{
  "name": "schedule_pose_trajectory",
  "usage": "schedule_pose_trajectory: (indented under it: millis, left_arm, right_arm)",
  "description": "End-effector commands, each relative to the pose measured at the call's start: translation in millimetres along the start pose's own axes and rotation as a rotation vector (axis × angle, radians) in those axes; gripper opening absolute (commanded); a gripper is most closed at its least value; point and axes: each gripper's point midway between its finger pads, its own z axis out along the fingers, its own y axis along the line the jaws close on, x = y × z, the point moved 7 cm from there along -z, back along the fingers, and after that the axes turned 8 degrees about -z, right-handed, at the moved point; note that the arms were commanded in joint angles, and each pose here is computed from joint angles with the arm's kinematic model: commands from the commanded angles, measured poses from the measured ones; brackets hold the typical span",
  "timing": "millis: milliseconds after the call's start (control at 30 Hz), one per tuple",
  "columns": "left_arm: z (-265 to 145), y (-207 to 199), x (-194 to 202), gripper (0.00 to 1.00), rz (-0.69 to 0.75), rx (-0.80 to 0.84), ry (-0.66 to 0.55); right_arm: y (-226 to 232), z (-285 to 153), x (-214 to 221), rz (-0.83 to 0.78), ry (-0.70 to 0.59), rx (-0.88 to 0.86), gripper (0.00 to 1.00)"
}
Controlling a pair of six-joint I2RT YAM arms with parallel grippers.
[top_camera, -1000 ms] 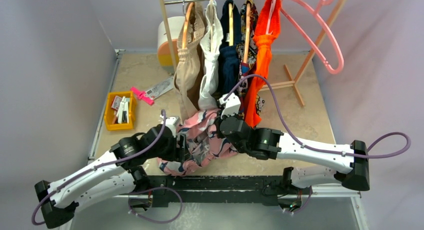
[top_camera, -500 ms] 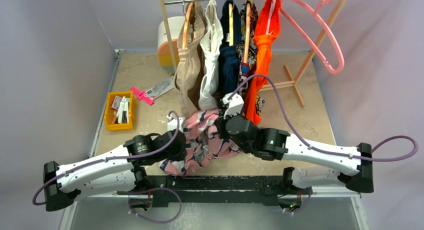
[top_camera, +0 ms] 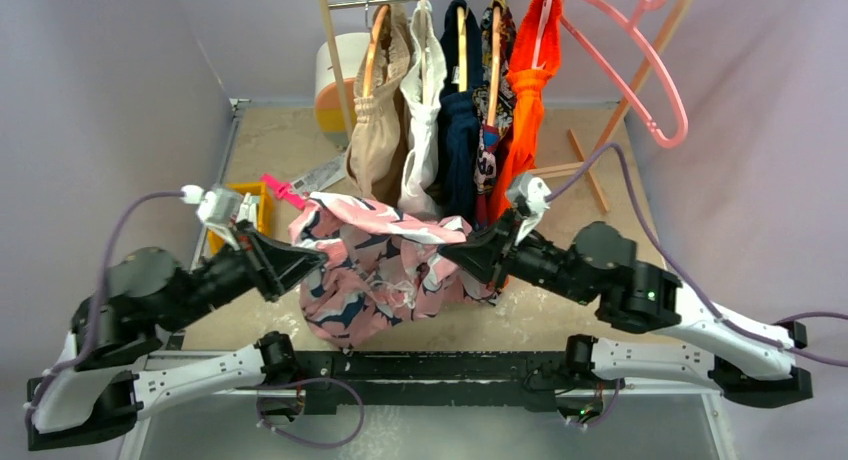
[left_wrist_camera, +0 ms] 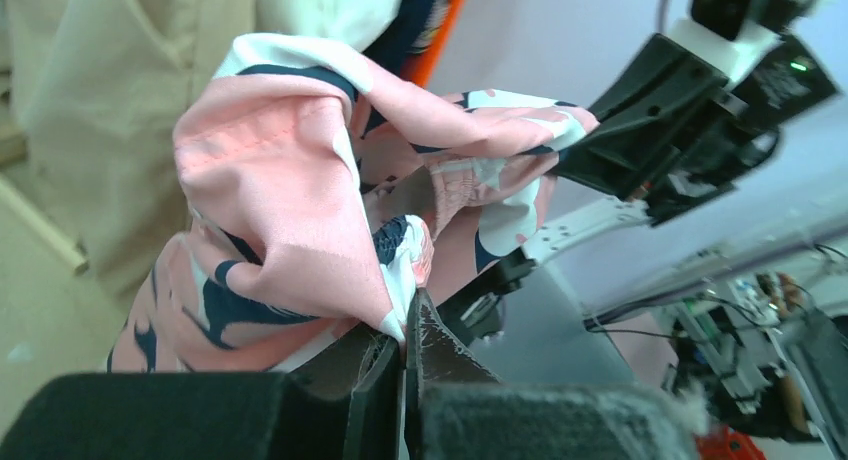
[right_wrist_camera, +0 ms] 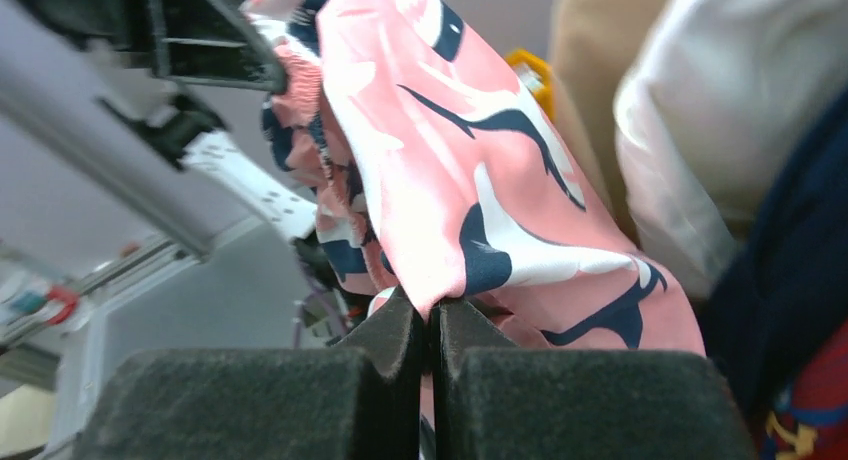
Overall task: Place the shorts on the hanger
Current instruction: Adjust the shorts at the center of the board.
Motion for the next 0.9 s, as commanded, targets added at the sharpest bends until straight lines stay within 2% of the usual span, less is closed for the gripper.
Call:
schedule_pose_trajectory:
  millis: [0, 200, 300, 367, 600, 733, 867]
  left_arm:
    - [-29.3, -32.5, -20.0, 0.00, 0.068, 0.253, -0.023]
    - [-43.5, -41.6, -38.1, 0.00, 0.116, 0.307, -0.105]
    - [-25.9, -34.6, -36.9, 0.00, 0.129, 0.233, -0.133]
    - [-4.5, -26.2, -27.2, 0.00, 0.133, 0.156, -0.107]
    - [83.4, 11.3, 39.7, 0.00, 0.152, -0.079, 0.121]
    - [105.7, 32.1, 57.0, 0.00, 0.156, -0.187, 0.126]
    - [110.2, 43.8, 61.2, 0.00, 0.141, -0.236, 0.085]
  right_arm:
    - [29.1, -34.9, -59.4, -0.070, -0.167, -0.288, 0.00]
    - [38.1, -67.8, -86.8, -0.085, -0.295, -0.406, 0.00]
    - [26.2, -64.4, -77.6, -0.061, -0.298, -0.305, 0.00]
    - [19.3, -55.0, -63.3, -0.041, -0.260, -0.241, 0.00]
    - [-11.5, -16.2, -4.7, 0.062, -0.094, 0.073, 0.00]
    - [-29.2, -5.1, 19.9, 0.096, 0.000, 0.252, 0.00]
    - [-52.0, -2.2, 48.5, 0.105, 0.132, 0.450, 0.00]
